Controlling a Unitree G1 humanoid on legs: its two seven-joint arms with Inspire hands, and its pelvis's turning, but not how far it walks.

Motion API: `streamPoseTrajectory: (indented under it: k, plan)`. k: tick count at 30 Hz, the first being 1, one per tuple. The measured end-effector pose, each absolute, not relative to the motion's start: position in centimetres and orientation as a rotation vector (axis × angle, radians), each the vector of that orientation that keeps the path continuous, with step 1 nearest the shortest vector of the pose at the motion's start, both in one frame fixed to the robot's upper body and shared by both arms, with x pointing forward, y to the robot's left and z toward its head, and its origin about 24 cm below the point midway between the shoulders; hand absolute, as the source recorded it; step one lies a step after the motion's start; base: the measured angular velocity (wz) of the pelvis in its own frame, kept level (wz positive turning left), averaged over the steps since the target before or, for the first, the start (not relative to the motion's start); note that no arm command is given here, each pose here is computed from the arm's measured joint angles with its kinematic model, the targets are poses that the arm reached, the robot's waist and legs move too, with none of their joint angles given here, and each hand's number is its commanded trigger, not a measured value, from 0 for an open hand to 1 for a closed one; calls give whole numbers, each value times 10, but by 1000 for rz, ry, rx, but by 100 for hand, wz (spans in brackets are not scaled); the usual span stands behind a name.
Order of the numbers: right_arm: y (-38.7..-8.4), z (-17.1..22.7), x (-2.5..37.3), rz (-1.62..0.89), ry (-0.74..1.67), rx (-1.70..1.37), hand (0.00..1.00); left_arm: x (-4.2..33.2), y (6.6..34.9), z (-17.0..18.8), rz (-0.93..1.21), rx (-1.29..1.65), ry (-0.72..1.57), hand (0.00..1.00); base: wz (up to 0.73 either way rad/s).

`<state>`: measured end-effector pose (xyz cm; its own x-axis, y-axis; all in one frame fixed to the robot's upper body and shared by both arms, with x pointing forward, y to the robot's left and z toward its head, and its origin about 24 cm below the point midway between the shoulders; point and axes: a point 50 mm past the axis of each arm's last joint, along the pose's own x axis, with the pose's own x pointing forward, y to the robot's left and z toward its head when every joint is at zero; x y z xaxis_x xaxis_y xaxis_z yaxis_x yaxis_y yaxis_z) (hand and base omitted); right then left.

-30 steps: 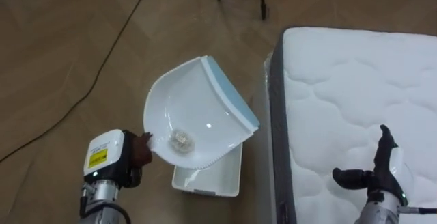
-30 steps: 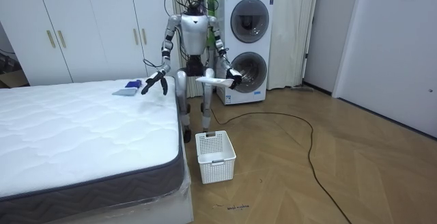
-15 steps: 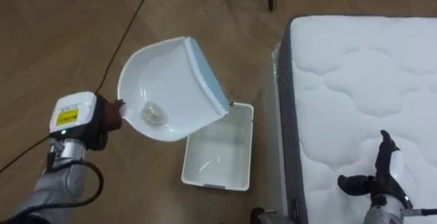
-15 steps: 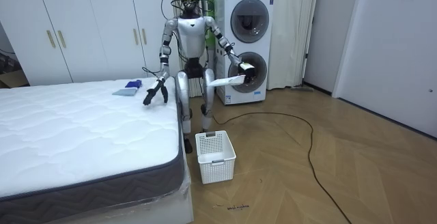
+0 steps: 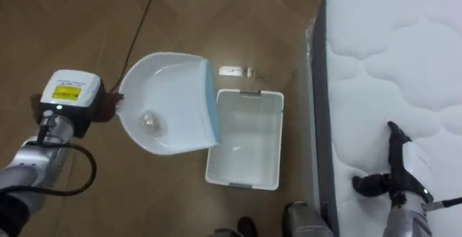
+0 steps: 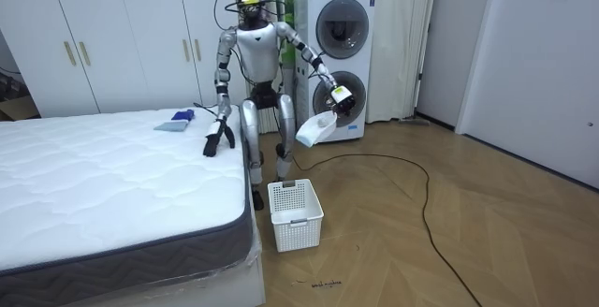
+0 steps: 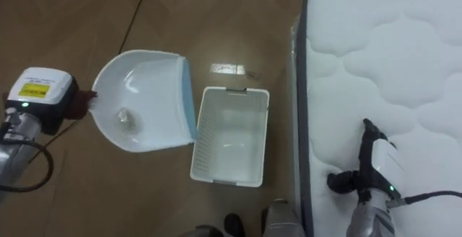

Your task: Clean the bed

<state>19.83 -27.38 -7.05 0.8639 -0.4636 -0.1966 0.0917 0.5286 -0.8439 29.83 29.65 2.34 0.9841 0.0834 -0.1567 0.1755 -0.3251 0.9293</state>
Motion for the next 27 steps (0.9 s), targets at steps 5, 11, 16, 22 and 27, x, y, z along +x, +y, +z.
streamPoseTrajectory:
  k: [5,11,16,22,27]
  plan:
    - [-273,-63,205,-329,376,-992,0,298,294,21,-137,1949,225,100,-10]
    - [-267,-56,209,-296,313,-1037,0,298,298,21,-180,1970,311,100,-4]
    - [-265,-53,212,-281,282,-1055,0,296,307,22,-197,1980,382,100,-11]
    - [-263,-49,215,-279,254,-1053,0,294,315,20,-202,1984,477,100,-7]
    - [-262,-48,216,-272,243,-1045,0,293,315,19,-225,1976,509,100,-1]
